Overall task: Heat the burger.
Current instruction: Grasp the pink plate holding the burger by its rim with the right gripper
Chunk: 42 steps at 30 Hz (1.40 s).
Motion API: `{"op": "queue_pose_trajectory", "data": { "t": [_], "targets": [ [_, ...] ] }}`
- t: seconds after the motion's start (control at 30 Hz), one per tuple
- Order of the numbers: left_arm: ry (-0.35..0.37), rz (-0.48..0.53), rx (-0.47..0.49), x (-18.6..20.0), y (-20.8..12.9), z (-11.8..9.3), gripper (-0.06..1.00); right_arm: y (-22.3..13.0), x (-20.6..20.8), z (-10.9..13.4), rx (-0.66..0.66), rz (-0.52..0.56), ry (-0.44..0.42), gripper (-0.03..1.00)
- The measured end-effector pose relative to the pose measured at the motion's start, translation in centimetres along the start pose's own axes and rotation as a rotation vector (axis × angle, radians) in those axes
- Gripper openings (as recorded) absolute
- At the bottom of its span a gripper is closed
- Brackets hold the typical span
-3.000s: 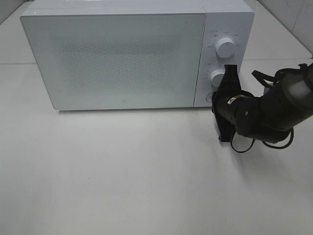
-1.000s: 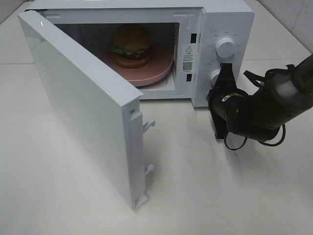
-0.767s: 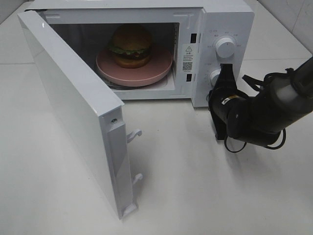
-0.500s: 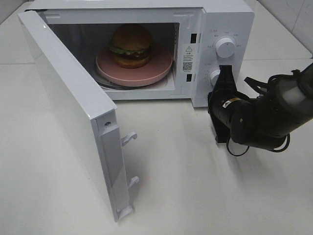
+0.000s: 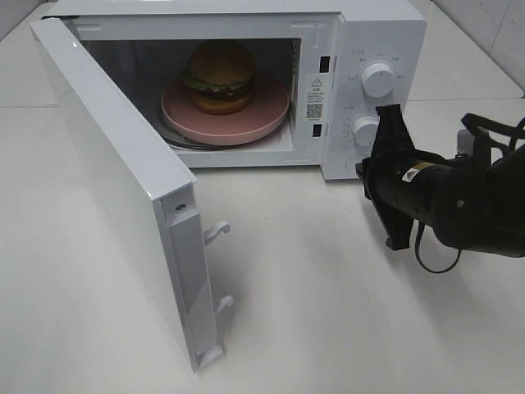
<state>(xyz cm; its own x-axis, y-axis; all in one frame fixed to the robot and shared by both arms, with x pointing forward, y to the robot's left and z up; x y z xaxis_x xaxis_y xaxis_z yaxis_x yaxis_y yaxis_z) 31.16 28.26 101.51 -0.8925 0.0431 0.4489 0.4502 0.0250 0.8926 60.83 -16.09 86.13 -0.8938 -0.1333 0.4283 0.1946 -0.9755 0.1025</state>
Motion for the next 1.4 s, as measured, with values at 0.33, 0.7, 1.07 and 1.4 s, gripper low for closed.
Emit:
{"op": "queue_pose_trajectory", "data": {
  "t": [0.33, 0.7, 1.07, 1.4],
  "targets": [
    [0.0, 0.0, 0.0, 0.0, 0.0, 0.0, 0.98, -0.6, 3.1, 2.7, 0.275, 0.081, -0.002, 0.01],
    [0.0, 0.0, 0.0, 0.0, 0.0, 0.0, 0.98, -2.2, 6.5, 3.6, 0.7, 0.243, -0.021, 0.01],
    [0.0, 0.0, 0.0, 0.0, 0.0, 0.0, 0.98, -3.4, 9.1, 1.6, 1.084, 0.455, -0.11, 0.02],
    [0.0, 0.0, 0.0, 0.0, 0.0, 0.0, 0.98, -4.2, 10.1, 1.6, 1.45, 0.635, -0.11, 0.03]
  ]
}}
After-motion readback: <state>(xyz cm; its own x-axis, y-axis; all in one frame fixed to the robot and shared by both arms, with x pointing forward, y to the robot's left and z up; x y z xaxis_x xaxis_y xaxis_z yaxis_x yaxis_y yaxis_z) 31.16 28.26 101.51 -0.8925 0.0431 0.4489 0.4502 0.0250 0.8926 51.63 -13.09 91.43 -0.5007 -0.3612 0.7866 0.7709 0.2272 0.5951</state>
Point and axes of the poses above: a point on each arm's last joint axis where the gripper is mounted, x pointing back along that axis away from the gripper, z along the wrist's bending axis when the last joint is at zero, y = z × x, the point moved 9 cm from there along -x, pointing out along that axis toward the gripper
